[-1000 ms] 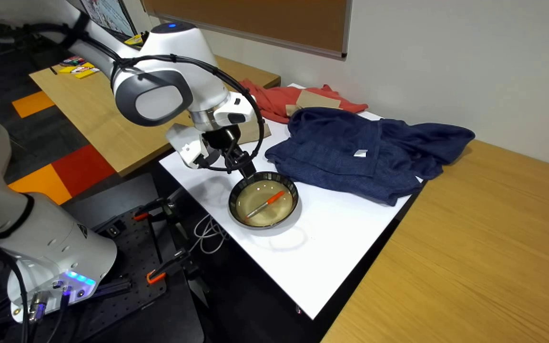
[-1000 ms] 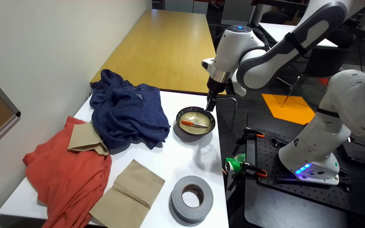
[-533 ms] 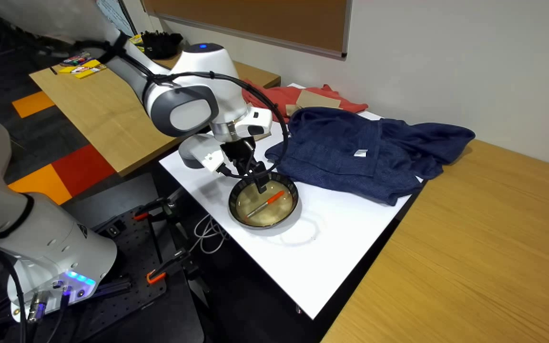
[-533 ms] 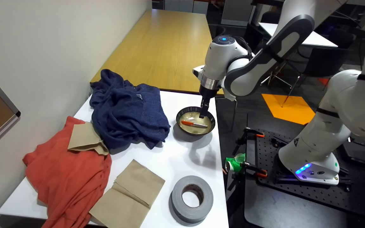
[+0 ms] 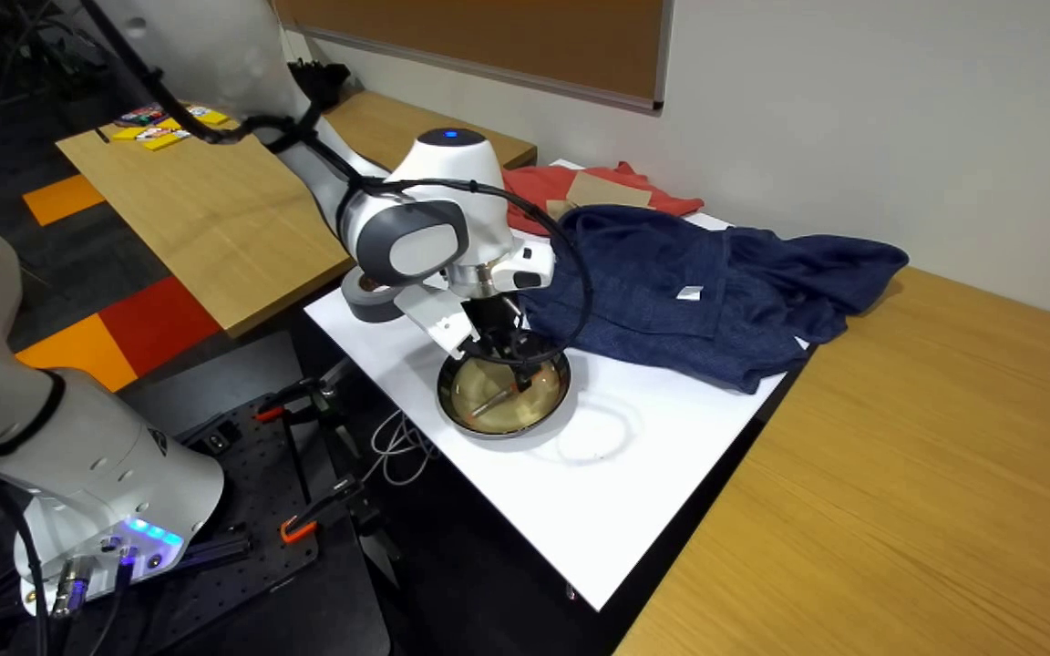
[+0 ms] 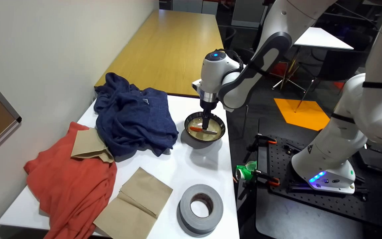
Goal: Take the pen out of the bowl and place it on the table
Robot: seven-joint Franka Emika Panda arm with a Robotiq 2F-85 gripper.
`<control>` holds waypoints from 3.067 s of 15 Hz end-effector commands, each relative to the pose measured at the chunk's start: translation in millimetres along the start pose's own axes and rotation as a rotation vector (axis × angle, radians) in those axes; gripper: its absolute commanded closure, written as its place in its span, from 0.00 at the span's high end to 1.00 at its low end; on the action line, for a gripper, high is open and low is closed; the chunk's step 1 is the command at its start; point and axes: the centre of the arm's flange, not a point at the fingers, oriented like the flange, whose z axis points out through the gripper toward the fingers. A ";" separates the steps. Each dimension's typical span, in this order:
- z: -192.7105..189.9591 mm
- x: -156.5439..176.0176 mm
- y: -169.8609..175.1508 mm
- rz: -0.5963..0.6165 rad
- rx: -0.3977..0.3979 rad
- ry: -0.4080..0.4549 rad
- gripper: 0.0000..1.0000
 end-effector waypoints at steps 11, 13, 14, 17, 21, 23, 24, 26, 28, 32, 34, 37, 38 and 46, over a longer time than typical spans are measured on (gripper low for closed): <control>46.5 7.5 -3.1 0.011 0.017 -0.055 0.56; 46.5 7.8 -3.6 0.010 0.018 -0.055 0.41; 46.2 8.0 -3.6 0.010 0.019 -0.054 0.34; 44.9 9.2 -2.8 0.012 0.020 -0.049 0.12; 36.4 9.3 -2.8 0.028 0.018 -0.042 0.03; 15.2 2.4 -2.2 0.050 0.016 -0.028 0.03; 4.8 0.0 -1.4 0.062 0.008 -0.025 0.03; -22.6 -8.0 0.4 0.082 -0.008 0.006 0.03; -47.4 -14.2 -2.7 0.085 -0.016 0.050 0.03; -82.5 -15.1 -31.7 0.042 -0.034 0.105 0.03; -90.8 -12.0 -53.5 0.016 -0.030 0.107 0.03; -92.8 -6.0 -90.7 -0.073 -0.013 0.118 0.03; -90.7 -4.4 -103.8 -0.114 -0.004 0.126 0.03; -71.6 0.5 -183.6 -0.403 0.021 0.145 0.03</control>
